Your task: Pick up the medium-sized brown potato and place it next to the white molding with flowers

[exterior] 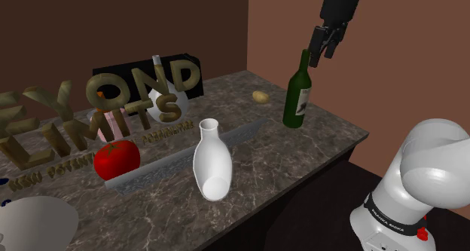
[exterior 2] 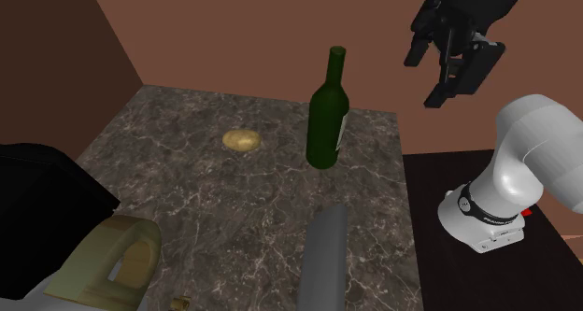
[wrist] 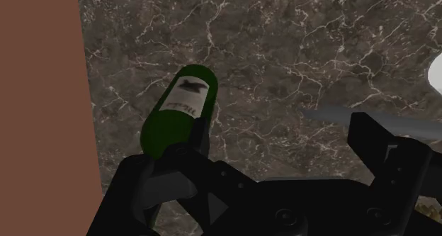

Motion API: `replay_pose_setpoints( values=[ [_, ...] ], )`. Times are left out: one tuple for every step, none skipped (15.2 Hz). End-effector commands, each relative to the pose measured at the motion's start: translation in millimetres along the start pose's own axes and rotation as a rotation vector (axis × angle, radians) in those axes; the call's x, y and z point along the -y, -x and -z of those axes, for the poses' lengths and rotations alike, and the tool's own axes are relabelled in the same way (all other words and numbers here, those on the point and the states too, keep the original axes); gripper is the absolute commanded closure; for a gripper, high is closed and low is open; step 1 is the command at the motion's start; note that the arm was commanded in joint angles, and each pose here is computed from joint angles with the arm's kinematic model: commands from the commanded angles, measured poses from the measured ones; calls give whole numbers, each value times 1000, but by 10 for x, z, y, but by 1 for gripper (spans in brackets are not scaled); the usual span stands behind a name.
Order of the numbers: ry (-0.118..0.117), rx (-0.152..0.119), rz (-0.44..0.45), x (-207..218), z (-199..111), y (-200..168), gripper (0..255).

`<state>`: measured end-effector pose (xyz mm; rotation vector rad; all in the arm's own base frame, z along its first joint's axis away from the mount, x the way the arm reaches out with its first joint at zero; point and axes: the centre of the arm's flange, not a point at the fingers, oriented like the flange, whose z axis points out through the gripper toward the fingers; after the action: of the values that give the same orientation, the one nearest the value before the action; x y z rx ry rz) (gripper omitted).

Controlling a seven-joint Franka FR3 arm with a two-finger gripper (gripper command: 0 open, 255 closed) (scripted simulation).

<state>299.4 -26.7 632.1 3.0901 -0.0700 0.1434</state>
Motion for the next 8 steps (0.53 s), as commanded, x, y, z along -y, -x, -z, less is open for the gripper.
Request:
replay_pose_setpoints(
  values=[
    [0, 0, 0, 0, 0, 0, 0],
    [0, 2, 1, -46, -88, -90, 0],
    [-1, 3, 1, -92, -176, -180, 0],
    [-1, 5, 2, -137, -265, -270, 0],
    [-2, 7, 2, -183, -353, -359, 0],
    [-2, 9, 3, -229, -442, -449, 0],
    [-3, 10, 3, -274, -531, -538, 0],
    [-3, 12, 4, -319, -620, -627, 0]
  ],
)
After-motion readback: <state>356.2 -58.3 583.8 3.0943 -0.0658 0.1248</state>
